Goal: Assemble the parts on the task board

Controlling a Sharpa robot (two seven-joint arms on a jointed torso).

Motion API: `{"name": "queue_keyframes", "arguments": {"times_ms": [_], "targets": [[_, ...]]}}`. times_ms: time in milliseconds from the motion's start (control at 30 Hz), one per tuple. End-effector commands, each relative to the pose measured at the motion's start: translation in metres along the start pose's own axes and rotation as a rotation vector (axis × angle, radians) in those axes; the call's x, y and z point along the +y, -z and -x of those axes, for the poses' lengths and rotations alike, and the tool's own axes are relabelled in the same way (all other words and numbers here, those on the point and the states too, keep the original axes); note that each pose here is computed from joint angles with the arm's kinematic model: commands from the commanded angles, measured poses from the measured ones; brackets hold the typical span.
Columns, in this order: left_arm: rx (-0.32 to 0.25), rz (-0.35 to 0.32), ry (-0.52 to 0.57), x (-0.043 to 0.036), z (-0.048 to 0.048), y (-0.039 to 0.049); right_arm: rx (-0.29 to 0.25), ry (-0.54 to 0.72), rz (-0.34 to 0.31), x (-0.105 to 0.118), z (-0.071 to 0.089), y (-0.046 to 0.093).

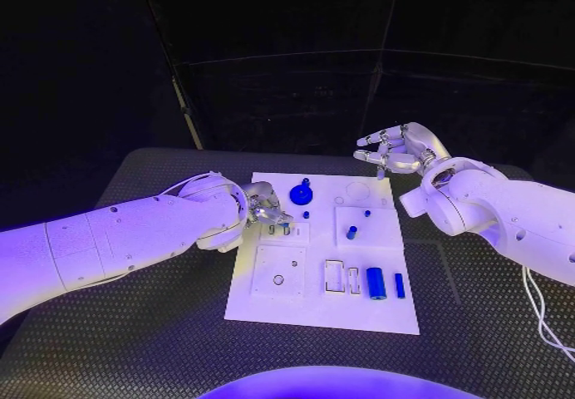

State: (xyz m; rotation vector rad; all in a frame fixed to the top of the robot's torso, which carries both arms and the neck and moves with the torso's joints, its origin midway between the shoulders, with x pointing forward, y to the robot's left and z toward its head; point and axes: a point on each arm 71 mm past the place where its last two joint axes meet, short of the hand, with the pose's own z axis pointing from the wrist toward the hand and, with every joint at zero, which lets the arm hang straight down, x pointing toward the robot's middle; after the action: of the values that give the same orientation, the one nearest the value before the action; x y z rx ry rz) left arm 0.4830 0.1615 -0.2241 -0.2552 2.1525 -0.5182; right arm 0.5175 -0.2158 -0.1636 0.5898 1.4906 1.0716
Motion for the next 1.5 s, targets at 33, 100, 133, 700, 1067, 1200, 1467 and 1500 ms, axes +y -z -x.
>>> {"name": "queue_keyframes", "arguments": {"times_ms": [33,100,133,700,1067,1200,1467,1500], "targets": [[-0.013,-0.002,-0.032,-0.0002,0.0011,-0.0009,0.008,0.0,0.01,0.002,-0.001,-0.001],[-0.004,0.002,-0.039,0.0005,0.0002,-0.0017,0.008,0.0,0.01,0.002,-0.001,-0.001],[-0.002,0.003,-0.041,0.0006,0.0,-0.0019,0.008,0.0,0.011,0.002,-0.001,-0.001],[0.02,0.01,-0.067,-0.0016,-0.0048,-0.0084,0.014,-0.001,0.014,0.003,-0.003,-0.002],[0.047,0.016,-0.086,-0.0002,-0.0083,-0.0094,0.025,0.0,0.014,0.003,-0.004,-0.002],[0.057,0.016,-0.092,-0.0005,-0.0093,-0.0094,0.027,0.0,0.014,0.003,-0.005,-0.002],[0.074,0.013,-0.102,-0.0019,-0.0112,-0.0089,0.029,-0.001,0.014,0.003,-0.005,-0.003],[0.075,0.013,-0.102,-0.002,-0.0114,-0.0089,0.029,-0.001,0.014,0.003,-0.005,-0.003]]}}
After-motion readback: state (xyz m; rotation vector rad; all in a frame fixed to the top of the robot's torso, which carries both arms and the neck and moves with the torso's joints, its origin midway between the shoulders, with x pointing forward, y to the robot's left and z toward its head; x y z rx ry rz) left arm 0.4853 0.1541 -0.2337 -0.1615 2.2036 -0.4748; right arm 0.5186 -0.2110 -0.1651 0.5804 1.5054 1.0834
